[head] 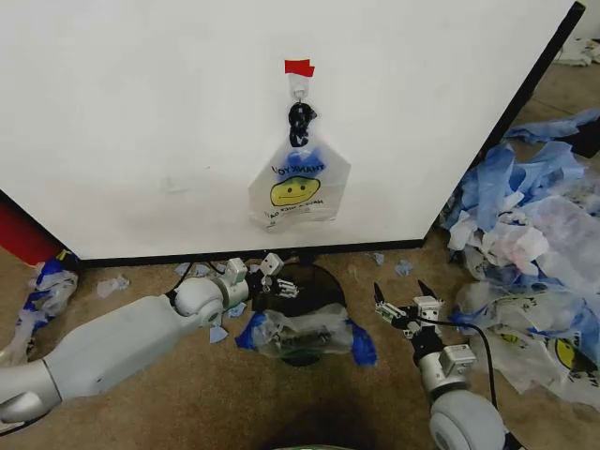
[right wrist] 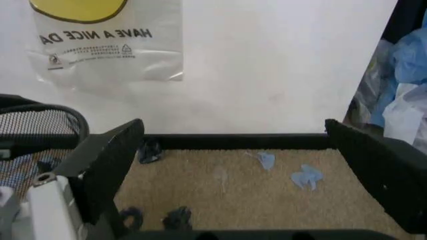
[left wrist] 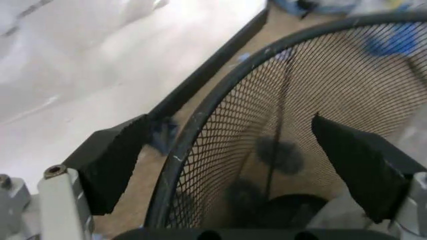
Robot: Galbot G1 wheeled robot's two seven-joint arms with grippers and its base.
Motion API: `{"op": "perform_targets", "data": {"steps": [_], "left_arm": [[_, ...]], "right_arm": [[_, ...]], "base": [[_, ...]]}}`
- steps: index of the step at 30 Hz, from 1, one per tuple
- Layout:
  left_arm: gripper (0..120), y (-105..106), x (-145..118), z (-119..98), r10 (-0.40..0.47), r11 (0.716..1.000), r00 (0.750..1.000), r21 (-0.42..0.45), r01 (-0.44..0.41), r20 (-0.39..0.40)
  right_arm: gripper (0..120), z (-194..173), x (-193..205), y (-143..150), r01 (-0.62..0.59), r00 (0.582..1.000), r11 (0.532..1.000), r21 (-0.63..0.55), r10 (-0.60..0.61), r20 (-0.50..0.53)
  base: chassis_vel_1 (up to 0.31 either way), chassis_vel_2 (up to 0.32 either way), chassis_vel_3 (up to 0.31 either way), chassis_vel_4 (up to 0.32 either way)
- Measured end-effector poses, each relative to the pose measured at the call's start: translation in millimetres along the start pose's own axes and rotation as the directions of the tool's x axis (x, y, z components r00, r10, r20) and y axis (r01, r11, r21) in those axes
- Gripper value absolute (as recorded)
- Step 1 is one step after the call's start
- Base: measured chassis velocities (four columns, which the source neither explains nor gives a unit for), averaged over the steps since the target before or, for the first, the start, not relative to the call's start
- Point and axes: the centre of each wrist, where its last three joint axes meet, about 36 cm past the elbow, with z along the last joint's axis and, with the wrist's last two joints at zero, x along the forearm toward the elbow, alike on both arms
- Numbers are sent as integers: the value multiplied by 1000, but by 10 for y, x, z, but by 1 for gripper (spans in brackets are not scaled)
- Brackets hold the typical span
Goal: Pick up the garbage bag from the wall and place it over the trash bin.
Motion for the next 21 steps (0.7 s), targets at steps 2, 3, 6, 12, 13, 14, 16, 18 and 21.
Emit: {"op": "perform_targets", "data": {"steps": [2, 3, 6, 12, 13, 14, 16, 18, 21], "left_arm": [[94, 5, -10, 11, -10, 1000, 1000, -2, 10, -11], [93, 6, -18, 23, -18, 1000, 1000, -3, 18, -18], [82, -16, -13, 27, -30, 1000, 999, -3, 30, -18], [57, -163, 140, -16, -24, 1000, 1000, 10, 24, 0], [57, -163, 140, -16, -24, 1000, 1000, 10, 24, 0], [52, -184, 162, -24, -21, 1000, 1000, 11, 21, 0], [46, -214, 187, -33, -17, 1000, 1000, 11, 17, 0], [37, -254, 204, -41, -11, 1000, 1000, 12, 11, -1], [30, -277, 211, -51, -7, 1000, 1000, 12, 7, -1]], "right_arm": [[100, 6, 0, 4, 0, 1000, 1000, -1, 0, 0], [100, 12, 0, 8, 0, 1000, 1000, -2, 0, 0], [100, 20, -3, 11, 0, 1000, 1000, -2, 0, -1], [100, 39, -72, 24, 5, 1000, 1000, 1, -5, 2], [100, 39, -72, 24, 5, 1000, 1000, 1, -5, 2], [100, 41, -82, 36, 8, 1000, 1000, -1, -8, 2], [100, 41, -95, 47, 10, 1000, 1000, -2, -10, 3], [100, 40, -103, 51, 11, 1000, 1000, -3, -11, 3], [100, 42, -102, 49, 11, 1000, 1000, -2, -11, 2]], "base": [[0, 0, 0, 0], [0, 0, 0, 0], [0, 0, 0, 0], [0, 0, 0, 0], [0, 0, 0, 0], [0, 0, 0, 0], [0, 0, 0, 0], [0, 0, 0, 0], [0, 0, 0, 0]]}}
